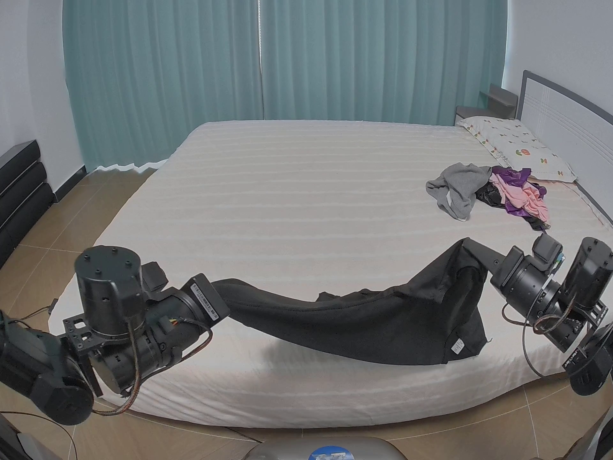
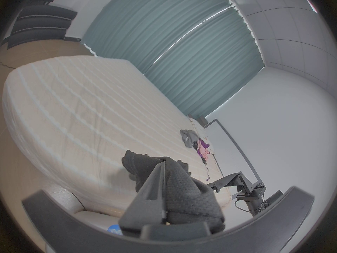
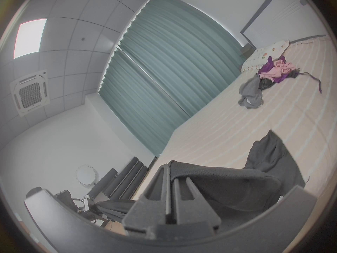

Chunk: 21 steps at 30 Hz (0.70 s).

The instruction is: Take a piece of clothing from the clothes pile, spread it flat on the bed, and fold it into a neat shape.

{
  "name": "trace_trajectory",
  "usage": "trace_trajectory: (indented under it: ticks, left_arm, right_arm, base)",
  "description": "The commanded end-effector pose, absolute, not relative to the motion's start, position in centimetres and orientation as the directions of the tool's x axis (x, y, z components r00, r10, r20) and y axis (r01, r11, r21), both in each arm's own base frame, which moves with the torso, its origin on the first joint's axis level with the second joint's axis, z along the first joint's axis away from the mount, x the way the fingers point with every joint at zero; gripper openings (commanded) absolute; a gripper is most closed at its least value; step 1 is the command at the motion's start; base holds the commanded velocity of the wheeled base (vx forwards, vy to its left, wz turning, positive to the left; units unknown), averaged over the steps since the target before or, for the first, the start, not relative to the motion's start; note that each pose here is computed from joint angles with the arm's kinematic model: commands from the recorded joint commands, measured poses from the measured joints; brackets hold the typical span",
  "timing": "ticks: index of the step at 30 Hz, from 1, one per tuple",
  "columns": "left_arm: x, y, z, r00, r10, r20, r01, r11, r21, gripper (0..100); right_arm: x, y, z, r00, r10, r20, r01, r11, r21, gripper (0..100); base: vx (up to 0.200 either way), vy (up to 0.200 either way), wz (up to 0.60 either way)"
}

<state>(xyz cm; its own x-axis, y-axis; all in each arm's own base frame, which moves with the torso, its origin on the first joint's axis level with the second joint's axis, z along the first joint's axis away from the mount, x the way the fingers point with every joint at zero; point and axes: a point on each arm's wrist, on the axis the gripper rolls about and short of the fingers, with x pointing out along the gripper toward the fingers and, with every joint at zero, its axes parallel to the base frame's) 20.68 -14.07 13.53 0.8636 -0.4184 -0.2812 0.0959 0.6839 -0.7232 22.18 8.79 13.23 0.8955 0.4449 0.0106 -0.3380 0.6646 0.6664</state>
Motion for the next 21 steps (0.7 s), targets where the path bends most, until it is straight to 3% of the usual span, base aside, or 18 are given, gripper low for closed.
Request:
trace_trajectory:
  ticks: [1, 3, 4, 7, 15, 21]
  left_arm:
    - [17.8, -13.2, 16.9, 0.884, -0.443, -0.147, 0.205, 0.652, -0.730, 0]
    - [17.7, -13.2, 17.1, 0.885, -0.443, -0.143, 0.210, 0.653, -0.728, 0]
    - [16.9, -12.7, 18.2, 0.887, -0.449, -0.110, 0.255, 0.674, -0.693, 0]
    - [16.6, -12.1, 19.6, 0.903, -0.425, -0.069, 0.273, 0.690, -0.670, 0]
    - [18.4, -11.8, 24.0, 0.928, -0.371, -0.015, 0.268, 0.698, -0.665, 0]
    - [21.9, -12.9, 25.2, 0.942, -0.335, -0.014, 0.242, 0.707, -0.665, 0]
  right_arm:
    - [19.7, 8.3, 17.4, 0.869, 0.458, 0.190, -0.463, 0.613, 0.640, 0]
    - [19.6, 8.3, 17.6, 0.866, 0.460, 0.199, -0.470, 0.610, 0.637, 0]
    - [18.6, 8.1, 19.8, 0.841, 0.456, 0.292, -0.532, 0.599, 0.599, 0]
    - [17.4, 7.4, 22.1, 0.828, 0.441, 0.345, -0.559, 0.615, 0.556, 0]
    - [16.7, 6.0, 29.4, 0.821, 0.410, 0.398, -0.571, 0.628, 0.529, 0]
    - [19.6, 6.3, 31.4, 0.837, 0.382, 0.393, -0.545, 0.652, 0.528, 0]
  base:
    - [0.000, 0.000, 0.00]
    - [0.000, 0.000, 0.00]
    - [0.000, 0.000, 0.00]
    - [0.000, 0.000, 0.00]
    - [0.000, 0.000, 0.00]
    - [0.000, 0.000, 0.00]
